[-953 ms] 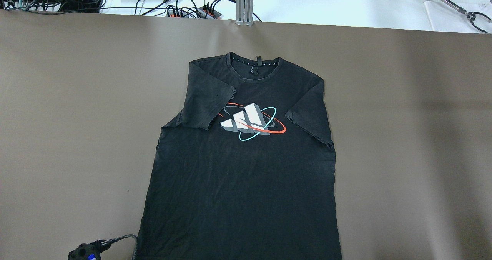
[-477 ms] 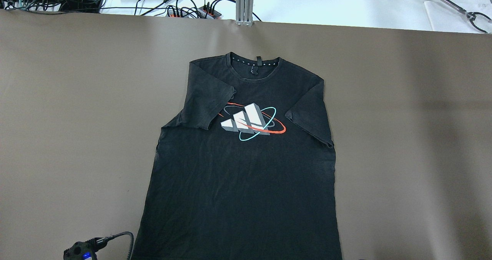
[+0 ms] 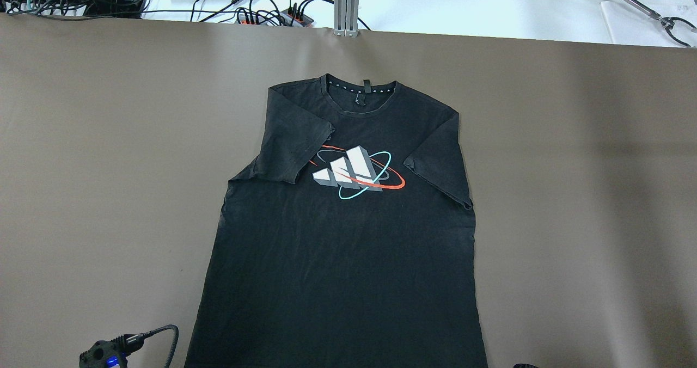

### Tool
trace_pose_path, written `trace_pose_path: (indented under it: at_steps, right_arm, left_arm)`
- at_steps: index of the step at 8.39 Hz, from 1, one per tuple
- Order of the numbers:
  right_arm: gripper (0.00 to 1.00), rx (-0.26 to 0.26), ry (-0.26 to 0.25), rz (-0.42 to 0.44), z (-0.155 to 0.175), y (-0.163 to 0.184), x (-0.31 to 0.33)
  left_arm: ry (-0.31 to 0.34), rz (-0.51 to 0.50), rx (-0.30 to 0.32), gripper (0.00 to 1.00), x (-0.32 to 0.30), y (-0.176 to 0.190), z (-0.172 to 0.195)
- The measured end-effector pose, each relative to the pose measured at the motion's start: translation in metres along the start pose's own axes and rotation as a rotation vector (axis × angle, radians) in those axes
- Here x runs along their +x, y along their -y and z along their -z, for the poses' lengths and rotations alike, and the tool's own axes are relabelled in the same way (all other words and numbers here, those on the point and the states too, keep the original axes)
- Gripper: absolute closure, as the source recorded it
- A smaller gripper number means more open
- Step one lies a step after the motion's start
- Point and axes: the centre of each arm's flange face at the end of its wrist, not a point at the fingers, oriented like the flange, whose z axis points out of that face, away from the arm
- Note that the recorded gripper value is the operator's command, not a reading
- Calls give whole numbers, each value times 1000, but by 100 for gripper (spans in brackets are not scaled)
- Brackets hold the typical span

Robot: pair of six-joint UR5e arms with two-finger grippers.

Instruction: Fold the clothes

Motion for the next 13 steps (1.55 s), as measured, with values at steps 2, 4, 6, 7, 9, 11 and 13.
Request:
trace_pose_path:
  at_steps: [2,4,6,7,9,11,13]
  right_arm:
    - [100,4,36,-1,24,20,-21]
    - [100,-4,45,55,32,58,-55]
    - [100,-30,-2,104,24,124,-93]
    - [100,-26,-29,114,19,160,-101]
    - [100,13,-74,162,15,227,-95]
    - [100,67,-118,200,19,292,-76]
    - [100,127,-140,183,29,345,-66]
  left_arm:
    - [-18,34,-17,100,11,24,24]
    - [-33,13,-8,100,28,61,30]
    - [-55,-52,24,100,56,120,25]
    - [-57,-68,36,100,70,155,20]
    - [-54,-89,76,100,93,221,12]
    - [-53,-80,108,100,112,269,7]
    - [-61,-64,133,100,126,292,14]
